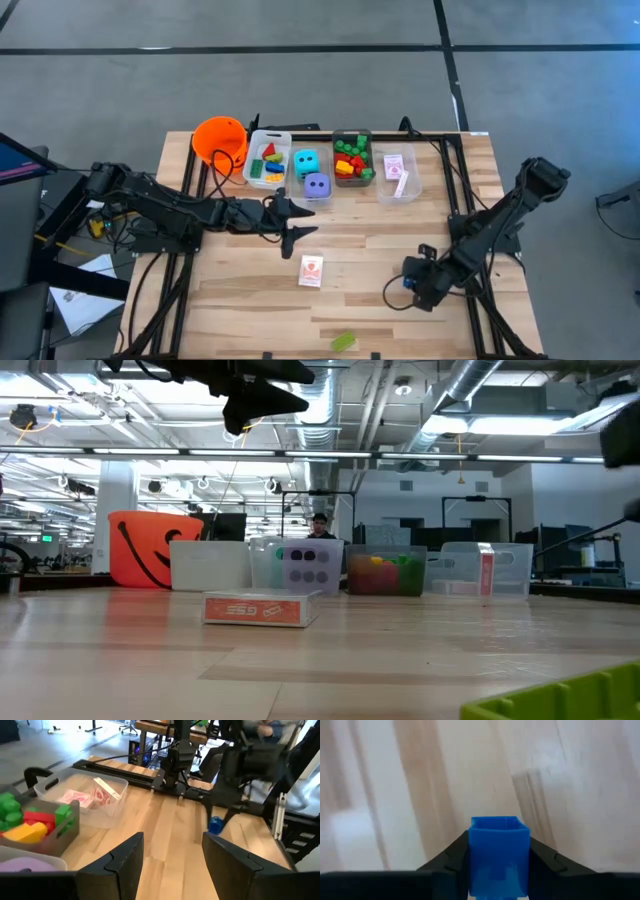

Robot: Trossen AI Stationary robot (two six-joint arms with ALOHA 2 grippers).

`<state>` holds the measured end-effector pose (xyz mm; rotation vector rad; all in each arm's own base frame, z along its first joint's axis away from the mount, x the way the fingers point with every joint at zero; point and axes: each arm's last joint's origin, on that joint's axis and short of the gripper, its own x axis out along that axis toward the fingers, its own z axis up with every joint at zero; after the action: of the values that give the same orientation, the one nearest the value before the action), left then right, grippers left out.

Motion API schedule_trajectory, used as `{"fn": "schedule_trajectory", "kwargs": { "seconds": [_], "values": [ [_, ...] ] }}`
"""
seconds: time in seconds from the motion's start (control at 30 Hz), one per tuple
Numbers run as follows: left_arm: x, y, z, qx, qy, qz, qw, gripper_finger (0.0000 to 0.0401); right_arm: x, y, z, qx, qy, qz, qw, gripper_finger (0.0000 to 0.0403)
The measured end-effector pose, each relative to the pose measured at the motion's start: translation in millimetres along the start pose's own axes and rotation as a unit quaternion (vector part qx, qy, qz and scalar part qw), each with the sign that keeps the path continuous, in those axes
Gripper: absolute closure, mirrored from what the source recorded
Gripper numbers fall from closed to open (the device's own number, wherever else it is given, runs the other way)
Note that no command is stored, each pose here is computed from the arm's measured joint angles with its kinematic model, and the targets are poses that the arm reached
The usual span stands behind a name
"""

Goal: Pick & Place Toys
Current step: Put the large blue game piece into the black bin

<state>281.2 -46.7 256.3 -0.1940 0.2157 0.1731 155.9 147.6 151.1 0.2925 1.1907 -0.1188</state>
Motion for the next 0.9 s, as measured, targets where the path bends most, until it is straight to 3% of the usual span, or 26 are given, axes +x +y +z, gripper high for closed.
{"fn": "schedule_trajectory", "kwargs": {
  "seconds": [0.13, 0.27, 0.53, 0.73, 0.9],
  "values": [
    [-1.1, 0.3, 4.1, 0.036, -0.015, -0.002, 0.999, 0.0206, -19.7, 13.3, 25.5, -0.017, -0.055, 0.000, 0.998, 0.0276],
    [-12.9, 0.8, 19.9, 0.068, -0.059, -0.002, 0.996, 0.0206, -44.7, 18.9, 55.0, -0.035, -0.149, -0.069, 0.986, 0.0276],
    [-60.3, 11.0, 54.0, 0.065, -0.121, 0.022, 0.990, 0.0206, -88.5, 19.0, 115.1, -0.068, -0.346, -0.228, 0.907, 0.0276],
    [-72.4, 16.2, 58.0, -0.032, -0.120, 0.014, 0.992, 0.0206, -103.4, 19.6, 150.2, -0.165, -0.392, -0.279, 0.861, 0.0276],
    [-67.1, 15.8, 52.2, -0.104, -0.100, 0.011, 0.989, 0.0200, -111.1, 17.3, 170.6, -0.238, -0.414, -0.268, 0.836, 0.0276]
  ]
}}
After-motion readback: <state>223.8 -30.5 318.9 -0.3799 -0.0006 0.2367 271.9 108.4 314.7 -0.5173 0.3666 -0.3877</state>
